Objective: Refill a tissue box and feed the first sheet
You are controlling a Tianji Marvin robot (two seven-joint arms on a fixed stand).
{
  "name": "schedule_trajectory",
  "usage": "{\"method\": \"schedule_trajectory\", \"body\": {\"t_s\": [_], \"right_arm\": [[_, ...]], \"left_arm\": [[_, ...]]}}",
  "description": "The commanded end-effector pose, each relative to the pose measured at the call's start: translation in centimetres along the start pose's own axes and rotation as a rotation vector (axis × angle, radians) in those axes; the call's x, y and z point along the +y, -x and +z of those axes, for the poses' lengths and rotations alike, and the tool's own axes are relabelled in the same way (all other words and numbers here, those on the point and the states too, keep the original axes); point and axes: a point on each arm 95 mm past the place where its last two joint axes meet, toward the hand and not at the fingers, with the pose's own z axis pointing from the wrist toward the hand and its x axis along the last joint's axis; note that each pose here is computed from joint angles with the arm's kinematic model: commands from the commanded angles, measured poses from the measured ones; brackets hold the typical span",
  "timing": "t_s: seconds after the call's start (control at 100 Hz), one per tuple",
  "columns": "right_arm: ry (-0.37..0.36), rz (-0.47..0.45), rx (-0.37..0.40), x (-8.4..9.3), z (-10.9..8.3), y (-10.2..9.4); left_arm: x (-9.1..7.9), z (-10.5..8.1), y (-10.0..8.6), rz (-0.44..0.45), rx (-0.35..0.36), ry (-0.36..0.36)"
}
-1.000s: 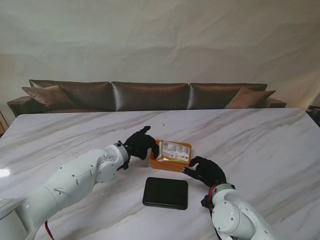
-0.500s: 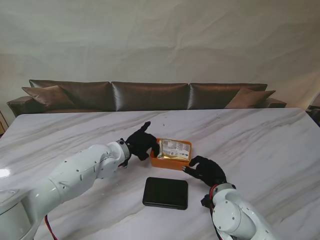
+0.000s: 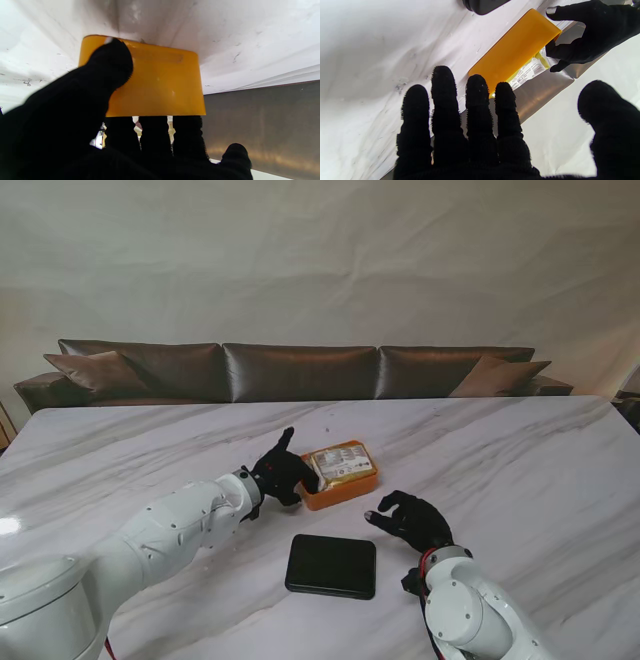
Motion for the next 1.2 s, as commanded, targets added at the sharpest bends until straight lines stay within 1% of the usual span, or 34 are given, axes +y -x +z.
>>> {"method": "schedule_trajectory", "body": {"t_s": [0.0,0.06,0.14,0.41,0.53,0.64,0.72,0.83,1.07,1.19], "right_arm": [[-0.015,0.009,0.000,-0.3,-0.1,0.0],[-0.014,0.013,0.002,-0.3,-0.1,-0.1],[-0.013,0.019,0.006,-0.3,-0.1,-0.1],[-0.006,0.028,0.007,-0.3,-0.3,0.0],[0.003,0.030,0.007,-0.2,-0.3,0.0],[0.006,0.029,0.006,-0.2,-0.4,0.1],[0.007,0.029,0.007,-0.1,-0.4,0.1],[0.012,0.029,0.010,0.0,-0.4,0.0],[0.014,0.027,0.025,0.0,-0.3,-0.4],[0.016,0.025,0.034,0.0,-0.4,-0.7]], "left_arm": [[1.0,-0.3,-0.5,-0.014,-0.006,0.013],[0.9,-0.2,-0.6,-0.020,-0.010,0.004],[1.0,-0.1,-0.5,-0.017,-0.012,0.009],[2.2,0.1,-0.6,-0.041,-0.026,0.009],[2.4,0.1,-0.8,-0.057,-0.036,-0.045],[2.0,0.1,-0.8,-0.075,-0.042,-0.085],[1.4,0.2,-0.6,-0.103,-0.051,-0.107],[-0.3,0.2,-0.4,-0.137,-0.059,-0.144],[-4.2,-1.1,0.2,-0.195,-0.112,-0.239],[-5.8,-1.8,0.3,-0.256,-0.141,-0.283]]}}
